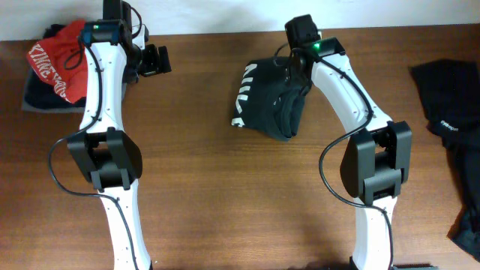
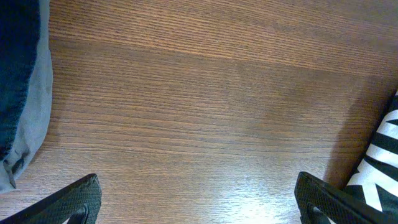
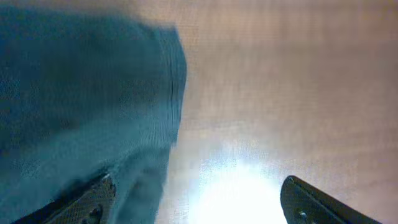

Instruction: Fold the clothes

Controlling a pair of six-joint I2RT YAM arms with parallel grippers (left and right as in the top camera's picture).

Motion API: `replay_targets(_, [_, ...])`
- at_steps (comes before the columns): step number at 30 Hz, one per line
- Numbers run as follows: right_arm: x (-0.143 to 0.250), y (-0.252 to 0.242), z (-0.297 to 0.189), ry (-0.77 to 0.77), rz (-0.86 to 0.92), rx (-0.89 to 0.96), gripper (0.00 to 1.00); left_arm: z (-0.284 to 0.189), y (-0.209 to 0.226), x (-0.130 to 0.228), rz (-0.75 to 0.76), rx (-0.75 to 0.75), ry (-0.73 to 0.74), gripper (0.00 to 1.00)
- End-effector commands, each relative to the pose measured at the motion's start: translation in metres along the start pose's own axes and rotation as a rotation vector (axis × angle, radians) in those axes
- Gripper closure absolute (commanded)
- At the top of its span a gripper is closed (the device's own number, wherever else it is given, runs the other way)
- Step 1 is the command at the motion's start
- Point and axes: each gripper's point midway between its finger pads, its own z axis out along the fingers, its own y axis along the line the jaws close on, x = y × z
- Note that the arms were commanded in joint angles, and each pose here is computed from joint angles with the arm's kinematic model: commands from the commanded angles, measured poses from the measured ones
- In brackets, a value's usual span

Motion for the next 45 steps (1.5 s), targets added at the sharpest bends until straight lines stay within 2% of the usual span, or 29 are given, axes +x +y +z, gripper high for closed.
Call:
replay_targets(1, [0.006, 0.020, -0.020, 0.046, 0.042, -0.163, 0.12, -0.001, 0.000, -0.002, 0.006, 0.001, -0.008, 0.01])
replay_targets(5, [0.035, 0.057, -0.034, 0.185, 0.032, -0.396, 0.12, -0.001, 0.000, -0.002, 0.006, 0.001, -0.007, 0.01])
replay_targets(12, [0.054, 0.085, -0.050, 0.286, 0.036, -0.577, 0.16, -0.001, -0.001, -0.001, 0.007, 0.001, -0.004, 0.01])
replay_targets(14, [0.059, 0.085, -0.047, 0.303, 0.036, -0.575, 0.24, -0.001, -0.001, 0.000, 0.006, 0.000, 0.003, 0.01])
replay_targets(16, [0.066, 0.085, -0.042, 0.323, 0.037, -0.566, 0.27, -0.001, 0.000, 0.002, 0.005, -0.001, 0.010, 0.01])
replay_targets(30, [0.090, 0.078, -0.013, 0.361, 0.027, -0.487, 0.28, -0.001, 0.000, 0.003, 0.004, -0.001, 0.015, 0.01])
replay_targets(34, [0.089, 0.078, -0.011, 0.356, 0.016, -0.485, 0.36, -0.001, 0.000, 0.003, 0.004, -0.001, 0.015, 0.01])
replay_targets(45, [0.095, 0.073, 0.012, 0.334, 0.025, -0.451, 0.51, -0.001, 0.000, 0.003, 0.004, -0.001, 0.014, 0.01])
